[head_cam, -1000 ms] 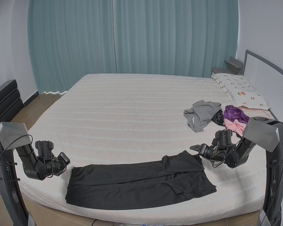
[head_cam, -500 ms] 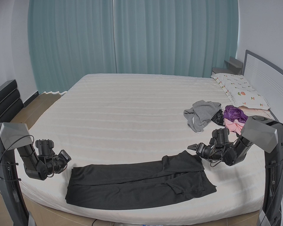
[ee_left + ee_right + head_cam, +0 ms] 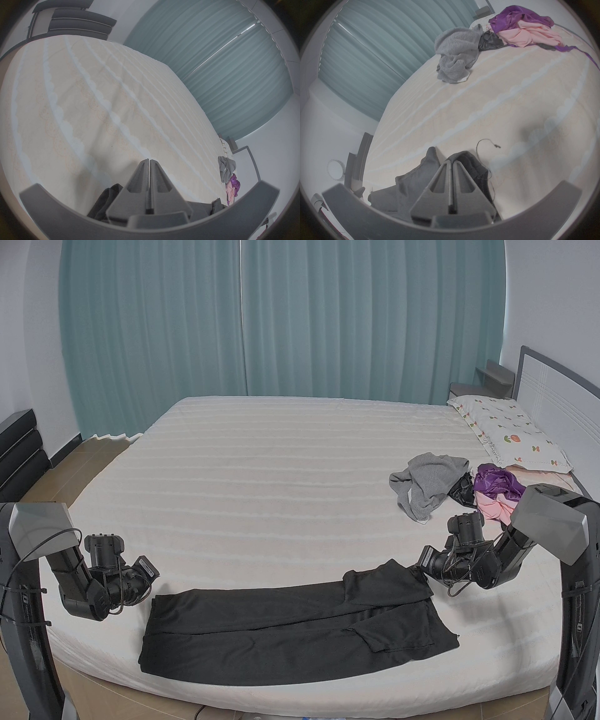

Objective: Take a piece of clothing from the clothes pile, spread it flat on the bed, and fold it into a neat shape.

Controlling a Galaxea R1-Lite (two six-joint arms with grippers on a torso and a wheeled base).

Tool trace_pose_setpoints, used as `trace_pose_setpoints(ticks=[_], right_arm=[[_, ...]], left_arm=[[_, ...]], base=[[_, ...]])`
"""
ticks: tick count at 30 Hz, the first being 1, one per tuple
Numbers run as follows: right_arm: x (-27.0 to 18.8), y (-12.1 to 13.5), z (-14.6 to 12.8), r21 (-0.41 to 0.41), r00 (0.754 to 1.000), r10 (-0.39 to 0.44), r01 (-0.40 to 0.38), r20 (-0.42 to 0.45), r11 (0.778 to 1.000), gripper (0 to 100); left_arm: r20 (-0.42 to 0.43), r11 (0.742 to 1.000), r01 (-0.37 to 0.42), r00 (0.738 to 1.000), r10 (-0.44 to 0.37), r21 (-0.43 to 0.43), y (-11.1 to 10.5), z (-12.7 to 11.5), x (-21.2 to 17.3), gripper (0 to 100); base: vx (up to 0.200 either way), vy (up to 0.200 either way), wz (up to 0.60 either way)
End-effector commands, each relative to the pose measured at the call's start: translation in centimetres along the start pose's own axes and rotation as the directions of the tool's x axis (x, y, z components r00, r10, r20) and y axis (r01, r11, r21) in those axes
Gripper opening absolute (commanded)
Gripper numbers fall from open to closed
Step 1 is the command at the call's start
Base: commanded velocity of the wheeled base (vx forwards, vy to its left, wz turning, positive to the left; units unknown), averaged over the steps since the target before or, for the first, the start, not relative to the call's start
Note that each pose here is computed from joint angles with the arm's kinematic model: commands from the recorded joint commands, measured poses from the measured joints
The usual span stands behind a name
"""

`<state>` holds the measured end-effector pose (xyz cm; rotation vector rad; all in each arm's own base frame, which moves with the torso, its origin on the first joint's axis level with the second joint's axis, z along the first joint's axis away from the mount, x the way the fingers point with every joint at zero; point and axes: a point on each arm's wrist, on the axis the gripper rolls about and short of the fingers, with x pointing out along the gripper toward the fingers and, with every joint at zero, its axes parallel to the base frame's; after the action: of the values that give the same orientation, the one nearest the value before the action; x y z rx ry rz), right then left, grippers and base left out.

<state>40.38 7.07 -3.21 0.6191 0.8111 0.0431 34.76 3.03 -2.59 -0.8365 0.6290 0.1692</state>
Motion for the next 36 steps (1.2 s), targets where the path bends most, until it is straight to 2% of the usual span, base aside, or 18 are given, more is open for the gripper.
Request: trace_pose_setpoints(ticks=[1, 6, 12, 20, 21, 36], right_arm=[[-0.1, 0.0, 0.3, -0.001, 1.0, -0.014, 0.014, 0.024, 1.0, 0], [-0.8, -0.4, 1.2, 0.01, 0.998, -0.035, 0.034, 0.058, 0.999, 0], [-0.7, -0.7, 0.9, 0.011, 0.998, -0.041, 0.04, 0.047, 0.999, 0], [-0.4, -0.7, 0.4, 0.006, 0.999, -0.043, 0.043, 0.032, 0.999, 0], [-0.4, -0.7, 0.5, 0.006, 0.999, -0.042, 0.042, 0.034, 0.999, 0], [-0.4, -0.6, 0.4, 0.006, 0.999, -0.038, 0.038, 0.031, 0.999, 0]], left_arm=[[-0.004, 1.0, -0.001, 1.0, 0.001, 0.002, 0.1, -0.2, 0.3, 0], [-0.016, 1.0, -0.011, 1.0, 0.011, 0.017, 0.2, -0.5, 0.1, 0], [-0.022, 0.991, -0.069, 0.997, 0.073, 0.116, 1.0, -1.5, -0.2, 0], [-0.023, 0.991, -0.071, 0.997, 0.074, 0.11, 0.8, -1.6, -1.3, 0], [-0.023, 0.991, -0.067, 0.997, 0.07, 0.112, 0.7, -1.6, -1.4, 100], [-0.081, 0.986, -0.037, 0.995, 0.051, 0.161, 0.1, -3.3, -0.7, 100]], base=[[0.0, 0.0, 0.0], [0.0, 0.0, 0.0], [0.0, 0.0, 0.0], [0.0, 0.0, 0.0], [0.0, 0.0, 0.0], [0.0, 0.0, 0.0]])
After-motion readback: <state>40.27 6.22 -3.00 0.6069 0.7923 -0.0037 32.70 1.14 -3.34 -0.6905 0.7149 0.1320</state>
